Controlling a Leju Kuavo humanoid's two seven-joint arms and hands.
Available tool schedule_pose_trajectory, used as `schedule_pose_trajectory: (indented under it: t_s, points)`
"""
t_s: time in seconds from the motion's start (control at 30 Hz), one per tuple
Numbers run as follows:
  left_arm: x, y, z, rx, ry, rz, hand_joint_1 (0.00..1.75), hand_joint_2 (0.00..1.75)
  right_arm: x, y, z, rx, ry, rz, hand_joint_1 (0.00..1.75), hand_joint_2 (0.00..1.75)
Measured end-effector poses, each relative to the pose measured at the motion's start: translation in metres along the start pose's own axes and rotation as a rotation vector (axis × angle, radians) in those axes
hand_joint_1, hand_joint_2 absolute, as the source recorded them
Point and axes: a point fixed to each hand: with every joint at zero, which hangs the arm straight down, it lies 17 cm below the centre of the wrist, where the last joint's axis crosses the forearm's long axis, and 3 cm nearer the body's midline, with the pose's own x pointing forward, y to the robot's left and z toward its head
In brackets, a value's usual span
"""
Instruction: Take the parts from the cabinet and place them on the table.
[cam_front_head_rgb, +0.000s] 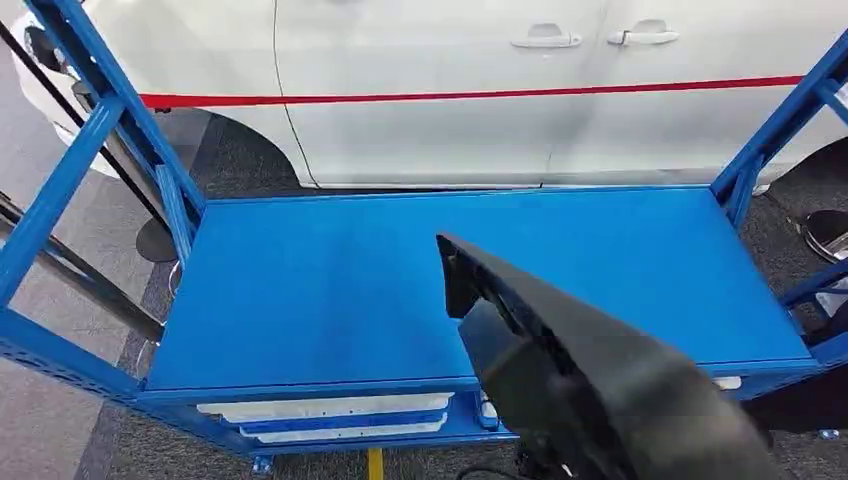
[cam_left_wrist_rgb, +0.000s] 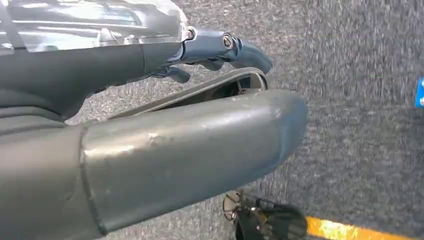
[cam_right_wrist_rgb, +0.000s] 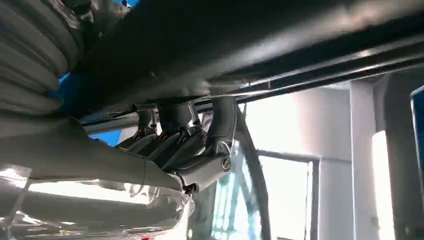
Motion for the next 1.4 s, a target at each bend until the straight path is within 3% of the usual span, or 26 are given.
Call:
schedule_pose_trajectory:
  t_s: [0.53, 1.4]
  points:
    - [-0.004, -0.011, 0.003, -0.023, 0.028, 0.012, 0.0, 0.0, 0.006, 0.02, 0.027, 0.092, 0.009, -0.062, 1.75, 1.75]
    - [0.001, -0.019, 0.004, -0.042, 0.014, -0.003, 0.0, 0.0, 0.026, 0.019, 0.031, 0.095, -0.04, -0.076, 1.75, 1.75]
